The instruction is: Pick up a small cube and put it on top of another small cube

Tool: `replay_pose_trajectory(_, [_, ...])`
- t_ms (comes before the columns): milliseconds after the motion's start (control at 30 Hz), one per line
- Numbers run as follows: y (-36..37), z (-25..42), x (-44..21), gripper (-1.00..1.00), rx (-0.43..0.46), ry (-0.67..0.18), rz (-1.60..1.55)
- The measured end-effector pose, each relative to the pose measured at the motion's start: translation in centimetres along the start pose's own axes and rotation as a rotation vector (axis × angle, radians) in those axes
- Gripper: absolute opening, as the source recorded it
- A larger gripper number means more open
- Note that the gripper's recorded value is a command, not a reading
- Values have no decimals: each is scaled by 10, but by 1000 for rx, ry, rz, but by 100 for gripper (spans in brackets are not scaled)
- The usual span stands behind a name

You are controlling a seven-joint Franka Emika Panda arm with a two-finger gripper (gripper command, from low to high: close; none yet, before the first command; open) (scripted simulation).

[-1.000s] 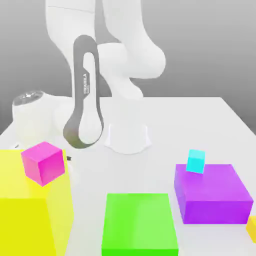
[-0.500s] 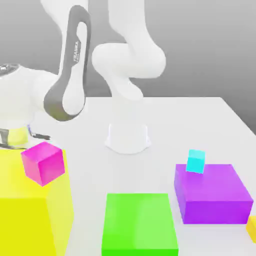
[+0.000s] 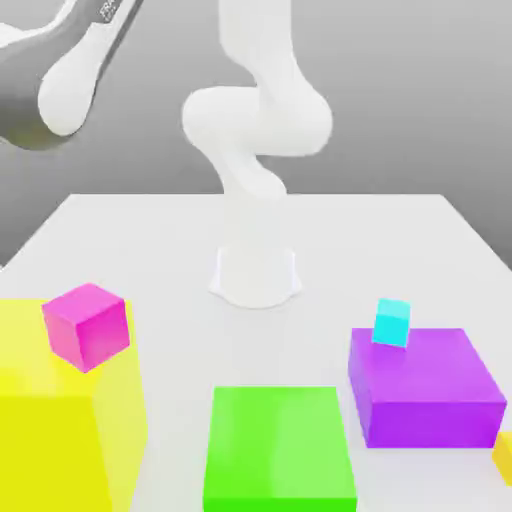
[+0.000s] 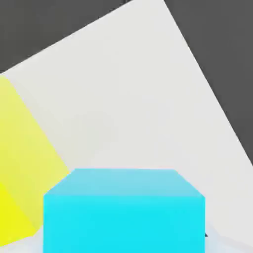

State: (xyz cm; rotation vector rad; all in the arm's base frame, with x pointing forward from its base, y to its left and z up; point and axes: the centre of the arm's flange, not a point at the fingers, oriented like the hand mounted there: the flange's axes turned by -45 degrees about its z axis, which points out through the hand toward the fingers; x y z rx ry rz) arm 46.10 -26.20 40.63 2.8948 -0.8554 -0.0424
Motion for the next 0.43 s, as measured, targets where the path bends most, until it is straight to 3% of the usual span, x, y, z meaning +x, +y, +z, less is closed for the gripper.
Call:
replay_pose_trajectory(133, [-74,-73,-26,-100,92,30,51])
replay_pose_trajectory(267, [-83,-38,-43,-100,129,-10,59])
replay_pose_trajectory(300, [-85,-24,-44,100,130,-11,59])
replay_pose_trajectory(433, [-85,-24,-44,100,130,-11,59])
